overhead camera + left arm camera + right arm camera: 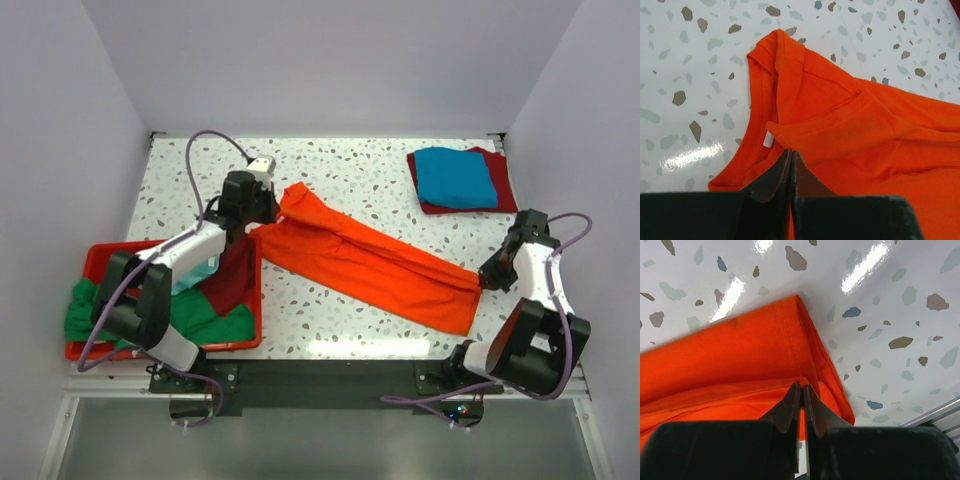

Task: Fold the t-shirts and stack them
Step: Fold the tshirt

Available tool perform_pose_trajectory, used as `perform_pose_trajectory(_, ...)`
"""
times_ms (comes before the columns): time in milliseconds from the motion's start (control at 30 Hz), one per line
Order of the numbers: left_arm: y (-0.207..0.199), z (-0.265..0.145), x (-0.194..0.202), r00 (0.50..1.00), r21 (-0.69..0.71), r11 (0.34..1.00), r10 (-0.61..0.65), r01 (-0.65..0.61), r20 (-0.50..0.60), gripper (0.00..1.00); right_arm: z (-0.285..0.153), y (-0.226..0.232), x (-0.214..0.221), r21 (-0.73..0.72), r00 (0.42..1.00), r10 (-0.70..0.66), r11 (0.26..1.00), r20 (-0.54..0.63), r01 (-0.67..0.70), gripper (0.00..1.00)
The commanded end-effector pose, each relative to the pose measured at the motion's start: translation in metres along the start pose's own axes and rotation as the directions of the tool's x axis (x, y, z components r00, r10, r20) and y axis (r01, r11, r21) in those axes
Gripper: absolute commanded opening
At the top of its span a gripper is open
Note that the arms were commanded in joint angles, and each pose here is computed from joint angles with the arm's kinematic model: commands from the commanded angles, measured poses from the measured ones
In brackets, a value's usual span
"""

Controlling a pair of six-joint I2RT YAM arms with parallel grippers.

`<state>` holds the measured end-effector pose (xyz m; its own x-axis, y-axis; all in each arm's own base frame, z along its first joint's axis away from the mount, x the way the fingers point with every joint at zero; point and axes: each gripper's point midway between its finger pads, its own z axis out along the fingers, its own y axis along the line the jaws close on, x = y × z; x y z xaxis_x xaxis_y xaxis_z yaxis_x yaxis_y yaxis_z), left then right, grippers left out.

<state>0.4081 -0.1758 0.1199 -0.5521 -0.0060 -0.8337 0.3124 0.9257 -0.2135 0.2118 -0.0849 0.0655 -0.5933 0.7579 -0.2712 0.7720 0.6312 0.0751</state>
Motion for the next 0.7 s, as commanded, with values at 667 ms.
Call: perform_pose_trajectory(667, -0.054, 0.029, -0.029, 0.993, 0.103, 0.989, -0.096, 0.103, -0.069, 0.5, -0.007, 0.074, -0.001, -0.226, 0.99, -0.134, 0.964, 0.038, 0.139, 0.4)
